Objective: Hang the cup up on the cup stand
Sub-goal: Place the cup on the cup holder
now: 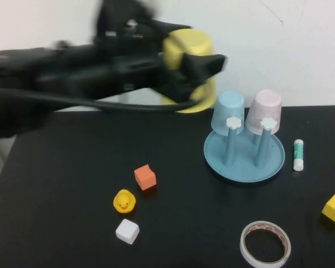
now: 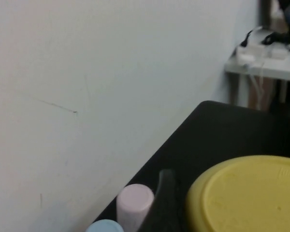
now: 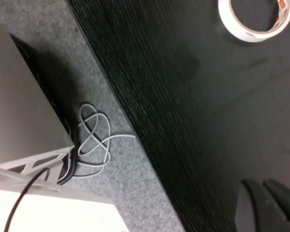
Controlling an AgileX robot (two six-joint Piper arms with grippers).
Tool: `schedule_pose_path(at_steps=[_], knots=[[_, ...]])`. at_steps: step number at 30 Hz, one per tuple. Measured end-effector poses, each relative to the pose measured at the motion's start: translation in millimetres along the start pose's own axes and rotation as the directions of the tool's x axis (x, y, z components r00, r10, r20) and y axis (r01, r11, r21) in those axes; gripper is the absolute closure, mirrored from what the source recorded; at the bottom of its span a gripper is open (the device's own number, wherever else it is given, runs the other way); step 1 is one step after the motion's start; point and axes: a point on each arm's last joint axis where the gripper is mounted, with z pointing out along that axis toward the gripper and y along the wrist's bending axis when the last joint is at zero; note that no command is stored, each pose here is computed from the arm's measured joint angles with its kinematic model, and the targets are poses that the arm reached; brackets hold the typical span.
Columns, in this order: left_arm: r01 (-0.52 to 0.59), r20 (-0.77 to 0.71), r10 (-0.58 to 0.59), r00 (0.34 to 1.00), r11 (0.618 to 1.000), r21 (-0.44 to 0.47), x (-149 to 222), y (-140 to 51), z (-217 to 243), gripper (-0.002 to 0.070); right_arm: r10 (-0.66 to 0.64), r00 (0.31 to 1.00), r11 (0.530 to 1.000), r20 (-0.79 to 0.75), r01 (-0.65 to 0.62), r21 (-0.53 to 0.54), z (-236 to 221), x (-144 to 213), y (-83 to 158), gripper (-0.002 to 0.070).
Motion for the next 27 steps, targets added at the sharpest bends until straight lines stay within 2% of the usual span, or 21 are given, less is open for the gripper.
schedule_pose_path(at_steps=[3, 7, 12, 21, 27], knots=[[-0.001, -0.049, -0.001, 0.999, 0.999, -0.047, 13, -1.4, 38, 0.0118, 0.000, 1.000, 1.000, 0.000, 0.000, -0.001, 0, 0, 0, 0.0674], [0.012, -0.088, -0.014, 0.996, 1.000, -0.023, 34, -0.7, 79, 0.0118, 0.001, 1.000, 1.000, 0.002, -0.001, -0.001, 0, 0, 0, 0.0674], [0.093, -0.128, -0.097, 0.987, 0.995, -0.038, 67, 18.6, 123, 0.0118, 0.001, 1.000, 1.000, 0.002, -0.001, -0.001, 0, 0, 0, 0.0675], [0.121, -0.127, -0.126, 0.984, 0.992, -0.046, 106, 42.7, 177, 0.0118, 0.011, 0.997, 1.000, 0.070, -0.012, 0.011, -9, 9, 0, 0.0675], [0.139, -0.171, -0.147, 0.974, 0.989, -0.057, 139, 48.2, 192, 0.0118, 0.028, 0.983, 0.999, 0.182, -0.033, 0.025, -23, 25, 2, 0.0675]])
